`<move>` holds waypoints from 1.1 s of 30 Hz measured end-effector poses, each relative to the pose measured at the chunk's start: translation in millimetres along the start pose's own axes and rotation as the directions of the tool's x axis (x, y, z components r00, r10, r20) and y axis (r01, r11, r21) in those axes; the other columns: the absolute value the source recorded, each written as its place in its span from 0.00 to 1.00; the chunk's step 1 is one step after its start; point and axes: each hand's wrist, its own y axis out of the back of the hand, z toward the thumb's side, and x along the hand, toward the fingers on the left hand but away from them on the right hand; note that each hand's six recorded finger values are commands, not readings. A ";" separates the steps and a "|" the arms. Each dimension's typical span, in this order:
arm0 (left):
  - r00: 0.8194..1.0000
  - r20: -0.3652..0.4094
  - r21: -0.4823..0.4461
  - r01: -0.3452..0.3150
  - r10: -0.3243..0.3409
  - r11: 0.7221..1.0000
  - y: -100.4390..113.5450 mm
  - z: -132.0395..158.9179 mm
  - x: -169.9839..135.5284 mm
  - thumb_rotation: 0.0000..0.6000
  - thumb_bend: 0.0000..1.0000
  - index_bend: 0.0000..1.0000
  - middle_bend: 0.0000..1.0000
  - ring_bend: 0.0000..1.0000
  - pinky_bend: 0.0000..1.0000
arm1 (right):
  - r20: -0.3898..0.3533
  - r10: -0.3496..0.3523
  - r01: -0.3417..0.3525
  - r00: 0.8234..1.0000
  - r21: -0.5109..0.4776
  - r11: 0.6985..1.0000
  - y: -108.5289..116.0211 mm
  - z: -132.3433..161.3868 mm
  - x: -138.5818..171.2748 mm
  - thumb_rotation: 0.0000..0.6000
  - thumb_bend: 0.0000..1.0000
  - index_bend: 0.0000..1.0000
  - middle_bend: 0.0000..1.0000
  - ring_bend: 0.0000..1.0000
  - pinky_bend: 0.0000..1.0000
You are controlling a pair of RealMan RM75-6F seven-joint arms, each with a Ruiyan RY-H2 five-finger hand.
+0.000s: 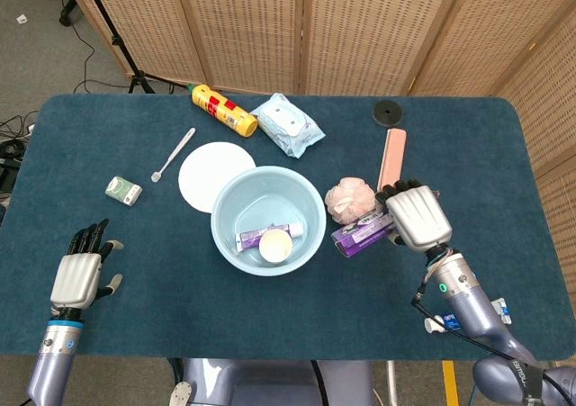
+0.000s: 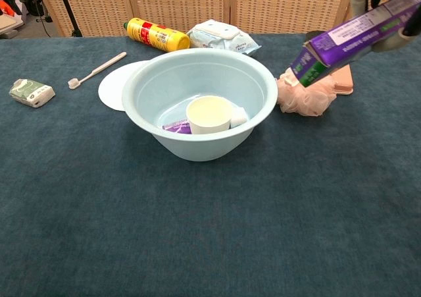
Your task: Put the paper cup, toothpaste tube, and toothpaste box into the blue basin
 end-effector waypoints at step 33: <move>0.999 0.011 0.003 0.047 -0.047 0.999 -15.4 2.0 2.5 1.00 0.26 0.36 0.06 0.03 0.08 | -0.190 -0.024 0.022 0.981 -0.015 1.000 14.5 138.2 -95.2 1.00 0.23 0.61 0.35 0.35 0.38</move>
